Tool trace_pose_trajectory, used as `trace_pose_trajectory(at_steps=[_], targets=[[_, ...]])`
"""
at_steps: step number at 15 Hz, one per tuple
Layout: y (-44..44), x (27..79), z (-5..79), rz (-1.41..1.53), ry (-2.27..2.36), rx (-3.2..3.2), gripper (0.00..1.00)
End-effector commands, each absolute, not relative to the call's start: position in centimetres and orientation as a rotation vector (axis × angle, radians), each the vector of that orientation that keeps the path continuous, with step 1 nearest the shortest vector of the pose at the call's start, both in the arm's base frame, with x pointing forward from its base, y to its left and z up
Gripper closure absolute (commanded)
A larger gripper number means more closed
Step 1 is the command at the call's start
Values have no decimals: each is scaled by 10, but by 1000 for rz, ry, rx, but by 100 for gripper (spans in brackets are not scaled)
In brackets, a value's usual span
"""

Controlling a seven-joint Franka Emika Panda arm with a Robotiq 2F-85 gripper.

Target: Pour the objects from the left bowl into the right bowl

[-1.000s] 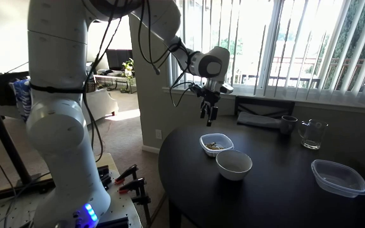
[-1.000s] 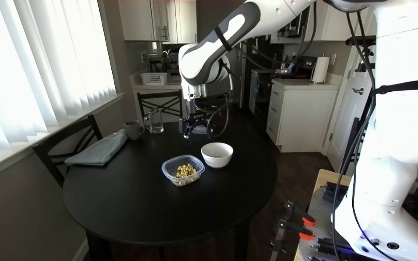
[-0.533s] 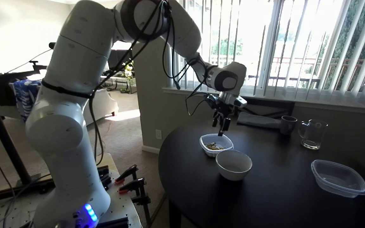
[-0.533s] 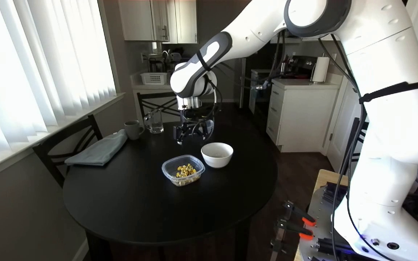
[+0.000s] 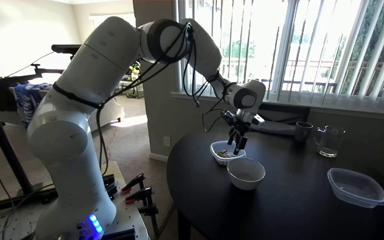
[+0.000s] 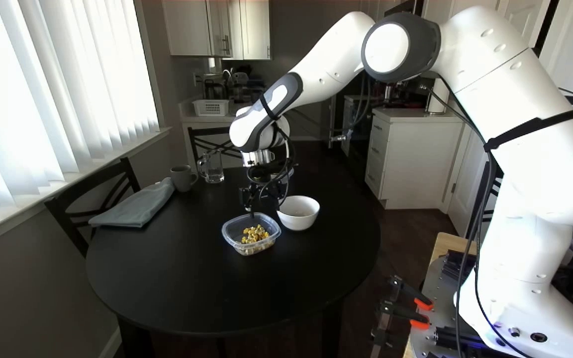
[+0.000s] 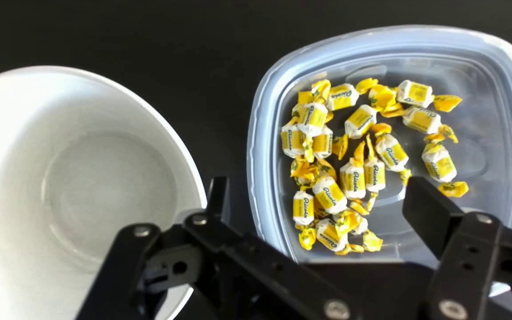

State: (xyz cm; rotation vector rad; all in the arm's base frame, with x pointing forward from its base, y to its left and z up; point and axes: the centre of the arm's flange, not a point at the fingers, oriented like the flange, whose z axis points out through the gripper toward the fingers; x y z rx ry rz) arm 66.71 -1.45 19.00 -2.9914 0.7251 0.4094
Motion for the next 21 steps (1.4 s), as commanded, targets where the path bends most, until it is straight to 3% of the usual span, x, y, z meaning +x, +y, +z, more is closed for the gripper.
trace_pose_trajectory(at_steps=[1,11,12,13,21], targets=[[-12,680,170,478,758,-3003,0],[-3,675,137,530,768,-3020,0],[-2,674,136,525,767,-3021,25],[-2,674,135,526,765,-3021,26],[-1,677,144,499,772,-3026,78]])
